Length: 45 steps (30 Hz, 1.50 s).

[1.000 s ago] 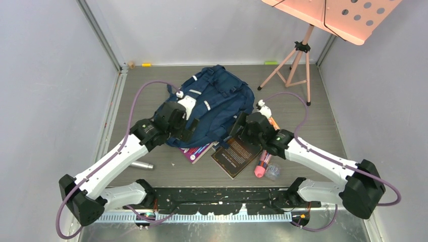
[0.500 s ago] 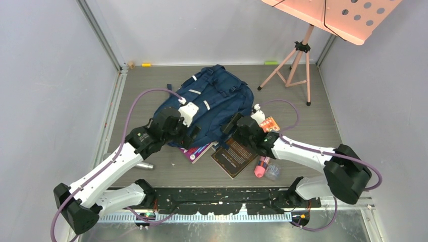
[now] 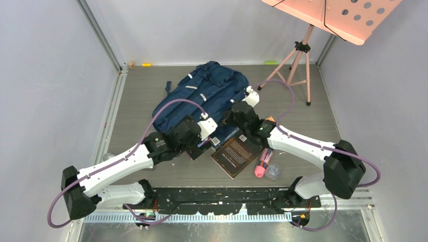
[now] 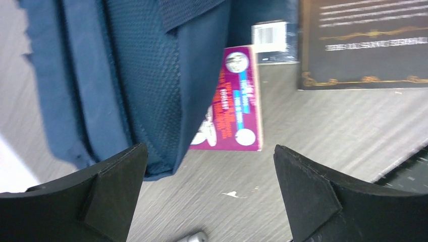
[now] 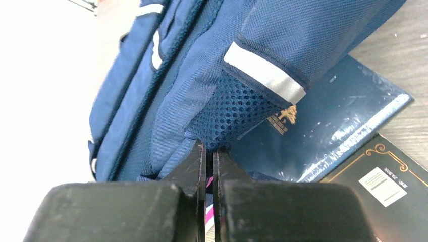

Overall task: Pack the student bag
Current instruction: Adjust the student bag at the center of the board.

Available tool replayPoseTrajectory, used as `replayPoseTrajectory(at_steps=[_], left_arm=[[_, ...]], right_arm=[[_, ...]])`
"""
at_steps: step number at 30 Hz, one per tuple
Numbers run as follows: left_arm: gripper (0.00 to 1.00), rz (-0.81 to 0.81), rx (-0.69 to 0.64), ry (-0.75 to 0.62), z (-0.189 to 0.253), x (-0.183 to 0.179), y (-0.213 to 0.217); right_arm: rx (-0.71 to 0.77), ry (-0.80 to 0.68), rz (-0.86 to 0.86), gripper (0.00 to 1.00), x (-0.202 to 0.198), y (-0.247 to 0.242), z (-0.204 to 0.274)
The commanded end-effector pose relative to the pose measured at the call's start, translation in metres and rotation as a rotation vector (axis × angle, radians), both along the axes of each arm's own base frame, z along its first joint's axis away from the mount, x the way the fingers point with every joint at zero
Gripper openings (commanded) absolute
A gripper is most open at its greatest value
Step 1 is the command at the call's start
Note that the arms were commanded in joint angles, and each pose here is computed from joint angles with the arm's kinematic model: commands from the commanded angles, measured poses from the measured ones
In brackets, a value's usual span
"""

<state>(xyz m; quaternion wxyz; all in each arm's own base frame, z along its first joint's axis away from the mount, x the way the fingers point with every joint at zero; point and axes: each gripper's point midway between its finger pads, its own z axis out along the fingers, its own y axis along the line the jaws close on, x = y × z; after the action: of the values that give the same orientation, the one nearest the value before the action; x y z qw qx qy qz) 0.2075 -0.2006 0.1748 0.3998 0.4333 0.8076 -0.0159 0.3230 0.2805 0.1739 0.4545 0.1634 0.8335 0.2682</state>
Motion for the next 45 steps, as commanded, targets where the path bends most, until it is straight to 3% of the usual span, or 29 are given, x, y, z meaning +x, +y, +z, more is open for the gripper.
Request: replayPoseTrajectory(at_steps=[1, 5, 13, 20, 22, 23, 24, 25, 26, 32, 36, 45], left_arm=[[1.0, 0.148, 0.079, -0.133, 0.014, 0.023, 0.025], [1.0, 0.207, 0.131, -0.17, 0.01, 0.031, 0.036], [1.0, 0.141, 0.045, -0.107, -0.001, 0.031, 0.004], [1.0, 0.192, 0.027, -0.071, -0.011, 0.066, -0.017], [0.83, 0.215, 0.031, -0.066, -0.013, 0.077, -0.017], [0.63, 0.221, 0.034, -0.075, -0.012, 0.082, -0.018], [0.27, 0.226, 0.034, -0.092, -0.008, 0.086, -0.019], [0.09, 0.233, 0.026, -0.107, -0.003, 0.091, -0.021], [0.01, 0.236, 0.014, -0.118, 0.004, 0.094, -0.022], [0.0, 0.241, -0.092, -0.238, 0.073, 0.119, -0.031], [0.0, 0.223, -0.15, -0.298, 0.121, 0.13, -0.04], [0.0, 0.178, -0.363, -0.276, 0.189, 0.113, -0.055]], right_arm=[[0.095, -0.21, -0.05, 0.0, 0.016, -0.007, 0.091], [0.121, -0.237, -0.053, 0.0, 0.012, -0.011, 0.105], [0.164, -0.271, -0.029, 0.01, 0.005, -0.013, 0.124], [0.163, -0.295, -0.026, 0.0, 0.0, -0.019, 0.132], [0.155, -0.297, -0.02, 0.0, -0.002, -0.02, 0.132], [0.152, -0.299, -0.02, 0.0, -0.003, -0.022, 0.133], [0.145, -0.303, -0.02, 0.0, -0.004, -0.024, 0.133], [0.136, -0.303, -0.022, 0.0, -0.004, -0.025, 0.133], [0.118, -0.306, -0.022, 0.0, -0.005, -0.028, 0.132], [-0.063, -0.351, -0.048, 0.0, 0.0, -0.051, 0.136], [-0.183, -0.424, -0.059, 0.0, 0.011, -0.066, 0.168], [-0.328, -0.55, -0.009, 0.0, 0.007, -0.08, 0.25]])
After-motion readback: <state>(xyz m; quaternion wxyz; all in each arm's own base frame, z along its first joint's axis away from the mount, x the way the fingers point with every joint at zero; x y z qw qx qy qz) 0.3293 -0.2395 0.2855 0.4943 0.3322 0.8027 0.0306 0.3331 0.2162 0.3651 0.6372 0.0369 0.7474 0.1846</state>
